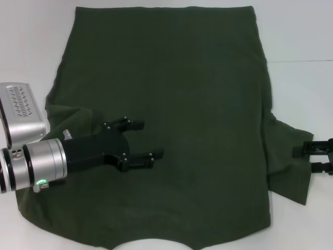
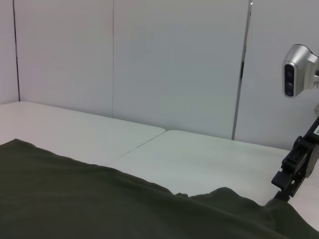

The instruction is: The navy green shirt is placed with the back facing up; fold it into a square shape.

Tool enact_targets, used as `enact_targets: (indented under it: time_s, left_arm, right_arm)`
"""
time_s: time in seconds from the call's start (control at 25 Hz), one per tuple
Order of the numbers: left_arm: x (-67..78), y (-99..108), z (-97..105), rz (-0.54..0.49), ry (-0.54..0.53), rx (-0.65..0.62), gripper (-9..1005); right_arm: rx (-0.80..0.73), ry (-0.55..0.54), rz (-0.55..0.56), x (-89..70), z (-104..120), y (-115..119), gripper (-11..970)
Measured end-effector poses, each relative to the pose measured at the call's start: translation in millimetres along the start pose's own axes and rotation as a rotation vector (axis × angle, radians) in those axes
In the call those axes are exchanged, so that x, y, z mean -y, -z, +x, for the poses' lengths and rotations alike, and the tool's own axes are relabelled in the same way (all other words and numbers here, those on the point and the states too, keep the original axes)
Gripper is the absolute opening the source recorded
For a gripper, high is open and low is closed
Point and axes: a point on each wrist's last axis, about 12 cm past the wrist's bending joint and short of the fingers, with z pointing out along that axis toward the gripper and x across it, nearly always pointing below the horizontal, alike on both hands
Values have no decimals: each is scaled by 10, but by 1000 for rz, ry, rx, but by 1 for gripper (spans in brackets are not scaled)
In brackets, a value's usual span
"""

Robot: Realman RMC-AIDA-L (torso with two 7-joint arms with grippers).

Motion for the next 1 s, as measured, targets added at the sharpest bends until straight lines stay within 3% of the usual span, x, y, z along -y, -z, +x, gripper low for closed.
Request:
enact_targets:
  time_s: [0.48, 1.0]
  left_arm:
    - [-1, -18, 3, -2, -6, -9, 904]
    - [15, -38, 7, 4, -14, -11, 904]
  right_arm:
    - [-4, -3, 7, -2, 24, -82, 872]
    - [-7, 11, 14, -33, 7, -125, 671]
